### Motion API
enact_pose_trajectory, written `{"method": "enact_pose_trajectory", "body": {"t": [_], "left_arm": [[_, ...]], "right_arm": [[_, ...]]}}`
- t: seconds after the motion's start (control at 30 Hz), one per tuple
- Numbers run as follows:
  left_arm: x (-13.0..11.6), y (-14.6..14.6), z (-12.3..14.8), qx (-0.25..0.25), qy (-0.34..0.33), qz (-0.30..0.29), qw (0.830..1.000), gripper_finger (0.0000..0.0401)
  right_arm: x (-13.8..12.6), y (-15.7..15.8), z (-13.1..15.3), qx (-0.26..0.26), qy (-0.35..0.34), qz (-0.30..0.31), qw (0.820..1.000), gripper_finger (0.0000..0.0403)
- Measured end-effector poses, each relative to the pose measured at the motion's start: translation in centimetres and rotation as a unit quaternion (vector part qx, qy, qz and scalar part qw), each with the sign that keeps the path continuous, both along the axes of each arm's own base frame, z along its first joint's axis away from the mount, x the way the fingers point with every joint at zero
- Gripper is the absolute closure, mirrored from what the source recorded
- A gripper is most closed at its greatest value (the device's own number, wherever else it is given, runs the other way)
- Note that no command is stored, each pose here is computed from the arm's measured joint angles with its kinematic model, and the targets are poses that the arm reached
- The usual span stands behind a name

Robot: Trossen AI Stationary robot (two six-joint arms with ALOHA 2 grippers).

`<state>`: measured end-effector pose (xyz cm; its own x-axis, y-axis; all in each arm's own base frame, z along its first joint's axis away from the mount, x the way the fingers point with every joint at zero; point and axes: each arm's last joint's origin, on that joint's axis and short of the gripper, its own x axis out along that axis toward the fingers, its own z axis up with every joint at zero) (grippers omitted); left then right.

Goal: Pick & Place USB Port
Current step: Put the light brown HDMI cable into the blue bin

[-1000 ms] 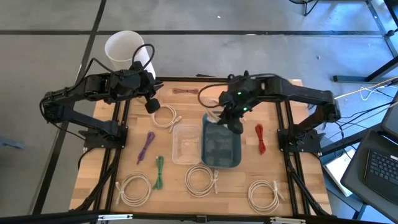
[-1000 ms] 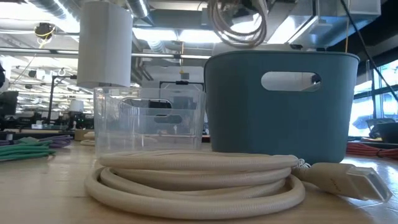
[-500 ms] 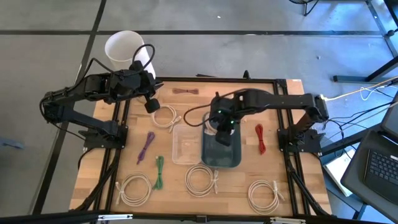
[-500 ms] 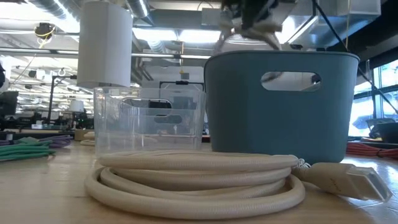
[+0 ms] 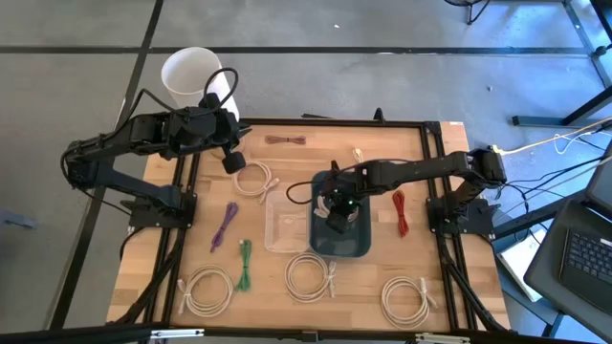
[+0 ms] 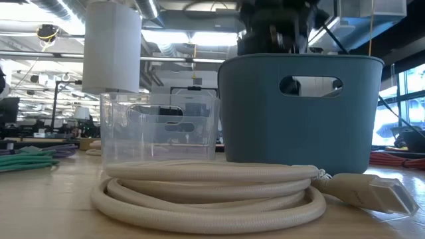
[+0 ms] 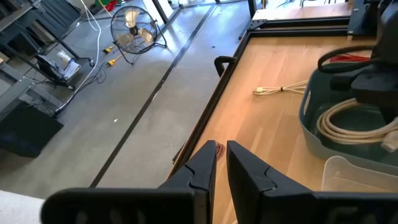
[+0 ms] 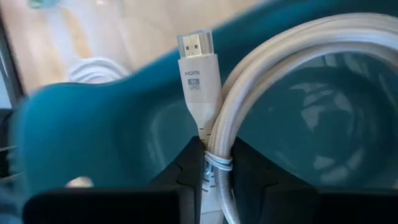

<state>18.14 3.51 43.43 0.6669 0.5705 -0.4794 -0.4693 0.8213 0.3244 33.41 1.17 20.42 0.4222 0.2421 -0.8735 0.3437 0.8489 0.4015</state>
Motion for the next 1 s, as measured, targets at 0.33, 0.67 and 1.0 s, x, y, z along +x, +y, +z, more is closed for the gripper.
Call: {"method": "enact_pose_trajectory", "body": {"t": [0.33, 0.67, 1.0], "left_arm": [[0.0, 0.0, 0.0, -0.003, 0.000, -0.005, 1.000, 0.0370], [0.0, 0.0, 0.0, -0.003, 0.000, -0.004, 1.000, 0.0370], [0.0, 0.0, 0.0, -0.003, 0.000, -0.004, 1.000, 0.0370]], "right_arm": [[-1.9, -0.1, -5.2, 0.014, -0.016, -0.058, 0.998, 0.0349], [-2.6, -0.1, -6.2, 0.017, -0.008, -0.064, 0.998, 0.0349], [-1.1, -0.3, -4.5, 0.013, -0.042, -0.069, 0.997, 0.0180]]}}
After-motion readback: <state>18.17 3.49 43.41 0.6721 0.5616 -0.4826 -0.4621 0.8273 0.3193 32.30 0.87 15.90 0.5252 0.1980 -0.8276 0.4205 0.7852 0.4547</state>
